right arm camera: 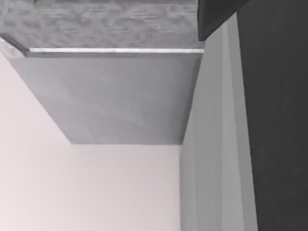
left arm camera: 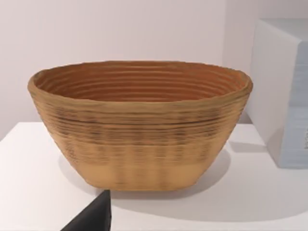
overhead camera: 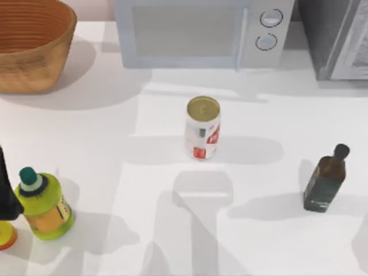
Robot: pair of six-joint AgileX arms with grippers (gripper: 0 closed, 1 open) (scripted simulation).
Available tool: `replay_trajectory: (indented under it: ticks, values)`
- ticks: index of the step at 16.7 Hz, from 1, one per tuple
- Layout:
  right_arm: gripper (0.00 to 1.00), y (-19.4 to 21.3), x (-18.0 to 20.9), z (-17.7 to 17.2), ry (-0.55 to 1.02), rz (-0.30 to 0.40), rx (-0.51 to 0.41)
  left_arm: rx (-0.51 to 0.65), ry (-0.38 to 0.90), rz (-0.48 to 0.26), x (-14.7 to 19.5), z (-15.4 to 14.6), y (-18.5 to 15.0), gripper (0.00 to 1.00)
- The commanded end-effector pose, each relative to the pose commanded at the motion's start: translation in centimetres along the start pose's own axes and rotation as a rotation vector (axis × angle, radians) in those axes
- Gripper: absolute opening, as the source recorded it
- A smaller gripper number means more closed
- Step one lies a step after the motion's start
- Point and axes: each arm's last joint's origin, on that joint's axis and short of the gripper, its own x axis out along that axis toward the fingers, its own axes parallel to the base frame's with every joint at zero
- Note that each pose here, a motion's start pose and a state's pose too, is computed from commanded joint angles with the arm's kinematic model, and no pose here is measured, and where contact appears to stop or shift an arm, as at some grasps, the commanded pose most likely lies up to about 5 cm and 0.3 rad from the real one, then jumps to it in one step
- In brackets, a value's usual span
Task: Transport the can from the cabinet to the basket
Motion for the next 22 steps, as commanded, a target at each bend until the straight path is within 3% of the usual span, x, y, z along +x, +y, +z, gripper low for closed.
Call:
replay_trajectory:
  ticks: [6,12,20,21,22]
  values:
    - [1.00,11.4,4.6,0.0,0.003,-0.001,0.014,0.000,0.000,0.000,0.0,0.0,0.0,1.00]
    - [1.00,21.7,2.8,-0.3,0.017,-0.001,0.018,0.000,0.000,0.000,0.0,0.0,0.0,1.00]
    - [1.00,24.3,1.4,-0.4,0.021,-0.001,0.016,0.000,0.000,0.000,0.0,0.0,0.0,1.00]
    - [1.00,23.2,0.7,0.2,0.000,-0.042,0.013,0.000,0.000,0.000,0.0,0.0,0.0,1.00]
    - [1.00,23.2,0.7,0.3,-0.004,-0.040,0.015,0.000,0.000,0.000,0.0,0.0,0.0,1.00]
